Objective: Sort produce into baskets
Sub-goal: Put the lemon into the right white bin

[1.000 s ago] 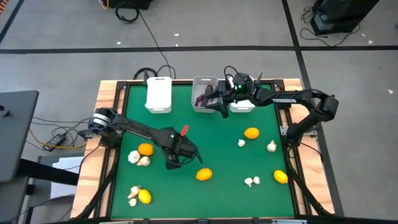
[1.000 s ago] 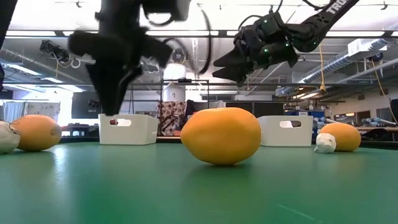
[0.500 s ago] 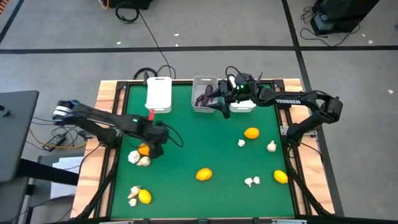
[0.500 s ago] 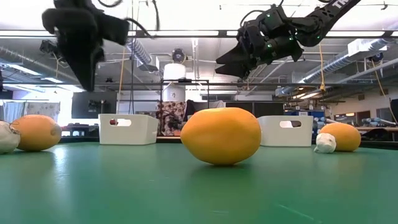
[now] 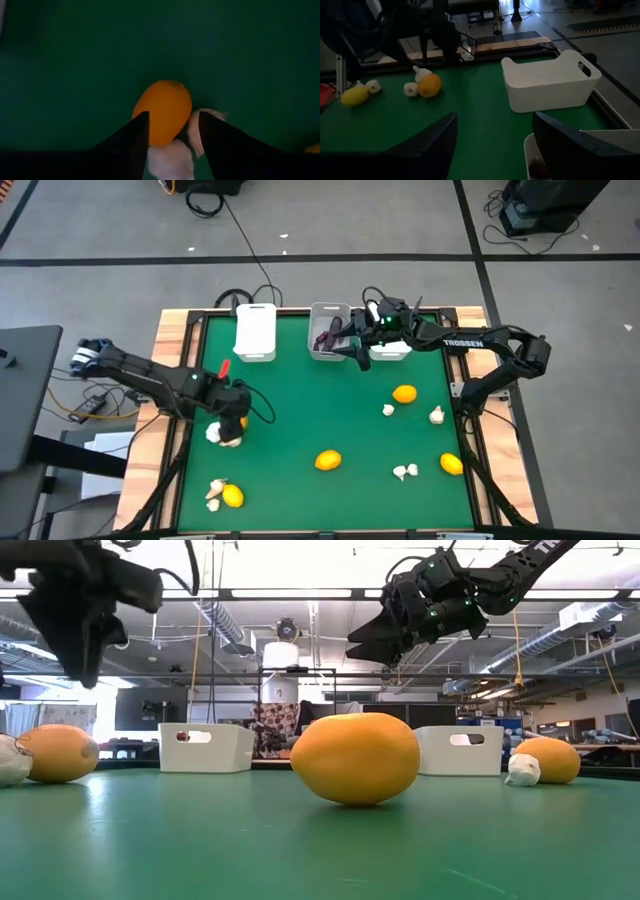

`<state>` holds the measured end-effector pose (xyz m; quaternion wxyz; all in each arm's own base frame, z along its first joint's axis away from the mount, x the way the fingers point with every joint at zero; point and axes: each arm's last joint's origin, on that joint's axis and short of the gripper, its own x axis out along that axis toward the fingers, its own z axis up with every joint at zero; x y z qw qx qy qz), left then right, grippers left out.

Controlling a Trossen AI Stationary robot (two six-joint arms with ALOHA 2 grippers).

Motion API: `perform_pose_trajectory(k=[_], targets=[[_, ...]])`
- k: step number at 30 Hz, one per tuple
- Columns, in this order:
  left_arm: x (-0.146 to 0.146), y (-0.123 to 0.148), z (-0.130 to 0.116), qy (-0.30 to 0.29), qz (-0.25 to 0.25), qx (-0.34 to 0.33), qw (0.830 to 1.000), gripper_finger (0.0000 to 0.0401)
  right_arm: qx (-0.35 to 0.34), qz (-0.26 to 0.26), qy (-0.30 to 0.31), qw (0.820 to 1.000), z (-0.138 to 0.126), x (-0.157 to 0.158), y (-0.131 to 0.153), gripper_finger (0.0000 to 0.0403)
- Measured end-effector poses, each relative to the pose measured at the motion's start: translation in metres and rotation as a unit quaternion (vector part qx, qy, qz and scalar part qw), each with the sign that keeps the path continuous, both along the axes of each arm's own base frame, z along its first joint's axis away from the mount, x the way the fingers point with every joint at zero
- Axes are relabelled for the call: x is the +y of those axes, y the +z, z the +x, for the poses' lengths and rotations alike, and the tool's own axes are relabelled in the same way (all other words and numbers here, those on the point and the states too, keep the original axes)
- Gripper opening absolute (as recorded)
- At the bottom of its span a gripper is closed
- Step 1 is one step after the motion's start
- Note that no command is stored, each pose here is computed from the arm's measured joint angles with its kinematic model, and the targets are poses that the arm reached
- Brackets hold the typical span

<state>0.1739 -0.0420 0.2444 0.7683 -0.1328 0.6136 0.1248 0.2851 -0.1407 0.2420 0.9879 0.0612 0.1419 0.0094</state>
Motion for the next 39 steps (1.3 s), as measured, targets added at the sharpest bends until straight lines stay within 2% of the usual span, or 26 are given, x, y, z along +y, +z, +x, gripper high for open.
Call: perform_pose_trajectory(k=[3, 8, 12, 18, 22, 29, 33, 39], targets=[[-0.003, -0.006, 0.0, -0.005, 0.002, 0.011, 1.0, 0.0178, 0.002, 0.001, 0.001, 1.0, 0.0, 0.001, 0.0, 0.0268], [-0.008, -0.01, 0.007, -0.002, -0.013, -0.026, 1.0, 0.0198, 0.002, -0.003, 0.007, 1.0, 0.001, 0.003, -0.001, 0.0268], [-0.008, -0.012, 0.006, 0.006, -0.009, -0.006, 1.0, 0.0254, 0.002, -0.008, 0.011, 1.0, 0.002, 0.005, -0.001, 0.0268], [-0.007, -0.019, 0.009, 0.011, 0.037, 0.015, 0.999, 0.0362, 0.002, -0.008, 0.011, 1.0, 0.002, 0.005, -0.001, 0.0268], [-0.009, -0.028, 0.014, 0.011, 0.047, 0.04, 0.998, 0.0396, 0.002, -0.007, 0.011, 1.0, 0.002, 0.005, -0.001, 0.0268], [-0.011, -0.058, 0.013, 0.008, 0.029, 0.109, 0.994, 0.0381, 0.005, -0.005, 0.011, 1.0, 0.002, 0.005, -0.001, 0.0268], [-0.01, -0.066, 0.012, 0.021, 0.033, 0.117, 0.992, 0.0366, 0.007, -0.003, 0.011, 1.0, 0.002, 0.005, -0.001, 0.0268], [-0.009, -0.076, 0.009, 0.03, 0.033, 0.109, 0.993, 0.0301, 0.007, 0.0, 0.01, 1.0, 0.002, 0.005, -0.001, 0.0268]])
